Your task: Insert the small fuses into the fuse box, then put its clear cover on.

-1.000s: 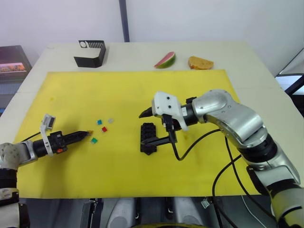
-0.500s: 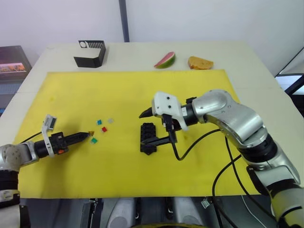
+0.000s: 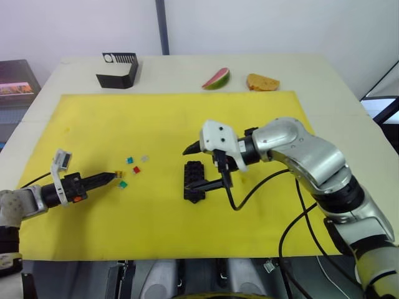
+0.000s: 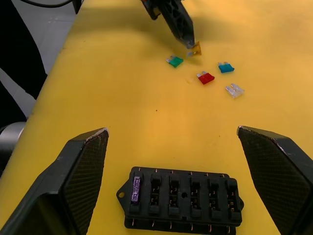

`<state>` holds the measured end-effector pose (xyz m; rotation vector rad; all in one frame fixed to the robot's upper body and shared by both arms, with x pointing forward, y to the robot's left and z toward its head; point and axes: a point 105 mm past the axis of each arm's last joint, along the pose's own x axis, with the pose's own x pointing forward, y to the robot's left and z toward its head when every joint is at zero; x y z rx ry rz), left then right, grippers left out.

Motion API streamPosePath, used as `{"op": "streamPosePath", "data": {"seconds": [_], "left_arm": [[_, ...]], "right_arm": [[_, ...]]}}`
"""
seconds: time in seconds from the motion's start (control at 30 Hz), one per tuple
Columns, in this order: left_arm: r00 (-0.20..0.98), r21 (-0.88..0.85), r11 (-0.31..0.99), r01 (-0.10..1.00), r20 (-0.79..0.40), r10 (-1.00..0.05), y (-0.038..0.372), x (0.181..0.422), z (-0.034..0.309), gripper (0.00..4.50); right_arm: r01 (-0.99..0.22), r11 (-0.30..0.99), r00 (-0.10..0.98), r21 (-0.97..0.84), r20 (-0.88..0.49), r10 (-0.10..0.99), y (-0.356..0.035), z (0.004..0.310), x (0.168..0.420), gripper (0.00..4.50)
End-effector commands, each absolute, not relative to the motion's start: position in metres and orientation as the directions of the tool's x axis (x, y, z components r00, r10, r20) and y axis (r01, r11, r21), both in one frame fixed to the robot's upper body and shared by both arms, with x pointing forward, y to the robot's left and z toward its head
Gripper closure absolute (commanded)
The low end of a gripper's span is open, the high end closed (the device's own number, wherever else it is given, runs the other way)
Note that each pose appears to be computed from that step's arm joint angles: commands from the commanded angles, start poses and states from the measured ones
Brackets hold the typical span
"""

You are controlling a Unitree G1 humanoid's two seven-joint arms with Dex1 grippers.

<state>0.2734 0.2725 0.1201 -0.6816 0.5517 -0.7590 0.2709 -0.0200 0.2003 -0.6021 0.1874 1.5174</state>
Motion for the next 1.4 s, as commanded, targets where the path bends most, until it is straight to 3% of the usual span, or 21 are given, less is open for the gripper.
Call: {"op": "streamPosePath", "data": {"seconds": [0.03, 0.27, 0.47, 0.57, 0.67, 1.17, 1.27, 1.4], "left_arm": [[0.580, -0.665, 0.491, 0.563, -0.105, -0.808, 0.262, 0.266, 0.167, 4.49], [0.304, -0.489, 0.268, 0.830, -0.006, -0.953, 0.182, 0.243, 0.227, 4.49], [0.136, -0.393, 0.117, 0.912, 0.021, -0.991, 0.140, 0.232, 0.249, 4.49], [0.105, -0.393, 0.085, 0.916, 0.029, -0.994, 0.133, 0.231, 0.250, 4.50], [0.091, -0.396, 0.070, 0.916, 0.036, -0.995, 0.131, 0.232, 0.251, 4.50], [0.048, -0.373, 0.032, 0.927, 0.034, -0.998, 0.120, 0.234, 0.248, 4.50], [0.049, -0.373, 0.034, 0.927, 0.031, -0.998, 0.121, 0.233, 0.247, 4.50], [0.056, -0.374, 0.041, 0.926, 0.029, -0.998, 0.123, 0.233, 0.246, 4.50]], "right_arm": [[-0.965, -0.036, 0.079, -0.259, -0.422, 0.903, -0.027, 0.219, 0.269, 0.00], [-0.996, 0.037, 0.016, 0.086, -0.230, 0.973, -0.048, 0.254, 0.268, 0.00], [-0.963, -0.008, -0.050, 0.270, -0.147, 0.988, -0.058, 0.269, 0.258, 0.00], [-0.956, -0.033, -0.078, 0.292, -0.142, 0.987, -0.055, 0.269, 0.251, 0.92], [-0.951, -0.051, -0.099, 0.304, -0.143, 0.985, -0.049, 0.268, 0.245, 2.26], [-0.952, -0.062, -0.102, 0.300, -0.119, 0.988, -0.034, 0.272, 0.243, 2.26], [-0.952, -0.061, -0.101, 0.299, -0.120, 0.988, -0.034, 0.273, 0.243, 3.06], [-0.952, -0.057, -0.099, 0.299, -0.125, 0.987, -0.034, 0.272, 0.242, 3.06]]}}
